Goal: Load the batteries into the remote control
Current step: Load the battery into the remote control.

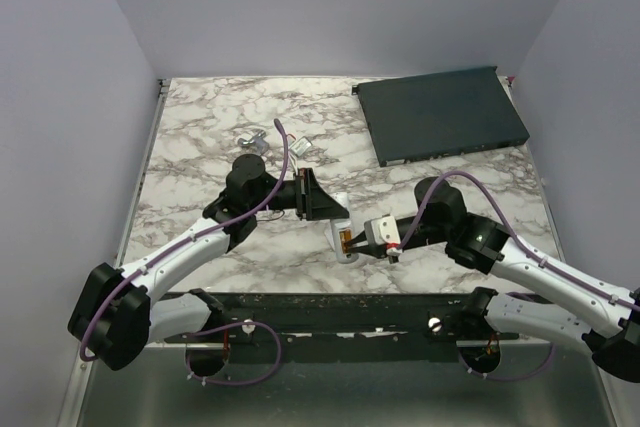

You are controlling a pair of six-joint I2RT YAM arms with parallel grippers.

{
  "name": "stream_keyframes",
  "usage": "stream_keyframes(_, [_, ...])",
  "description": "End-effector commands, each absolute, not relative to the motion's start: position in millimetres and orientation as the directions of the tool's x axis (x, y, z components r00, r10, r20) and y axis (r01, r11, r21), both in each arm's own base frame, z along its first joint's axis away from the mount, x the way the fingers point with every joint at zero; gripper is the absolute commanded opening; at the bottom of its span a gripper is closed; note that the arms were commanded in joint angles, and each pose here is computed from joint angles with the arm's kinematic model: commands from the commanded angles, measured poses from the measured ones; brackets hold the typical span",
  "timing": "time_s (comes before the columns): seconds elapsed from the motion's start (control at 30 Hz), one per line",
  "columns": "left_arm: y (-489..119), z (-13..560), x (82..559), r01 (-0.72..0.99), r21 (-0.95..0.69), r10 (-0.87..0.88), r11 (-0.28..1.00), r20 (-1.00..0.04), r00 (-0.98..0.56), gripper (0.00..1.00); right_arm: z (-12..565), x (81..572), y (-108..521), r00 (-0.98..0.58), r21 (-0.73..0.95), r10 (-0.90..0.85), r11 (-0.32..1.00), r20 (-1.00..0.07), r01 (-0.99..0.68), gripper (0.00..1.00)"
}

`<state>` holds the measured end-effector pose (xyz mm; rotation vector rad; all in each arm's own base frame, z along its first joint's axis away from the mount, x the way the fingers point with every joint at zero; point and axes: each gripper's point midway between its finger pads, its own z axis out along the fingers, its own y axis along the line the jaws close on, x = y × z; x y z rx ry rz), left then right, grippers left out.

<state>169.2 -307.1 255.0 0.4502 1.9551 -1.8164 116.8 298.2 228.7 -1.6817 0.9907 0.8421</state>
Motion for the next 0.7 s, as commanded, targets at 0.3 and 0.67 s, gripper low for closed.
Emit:
stream_keyframes(0.3, [-311.8, 279.0, 168.6, 0.564, -0.825, -0.052, 0.032, -0.565, -0.823, 0.00, 236.8, 112.4, 297.7, 0.437, -0.391, -0.216, -0.223, -0.873, -0.893, 0.19])
stream_keyframes(0.67, [-312.6, 278.3, 169.7, 0.561, -0.827, -0.051, 0.032, -0.562, -0.826, 0.00, 267.7, 119.9, 299.2, 0.488, -0.470, -0.148, -0.141, -0.860, -0.872, 0.31])
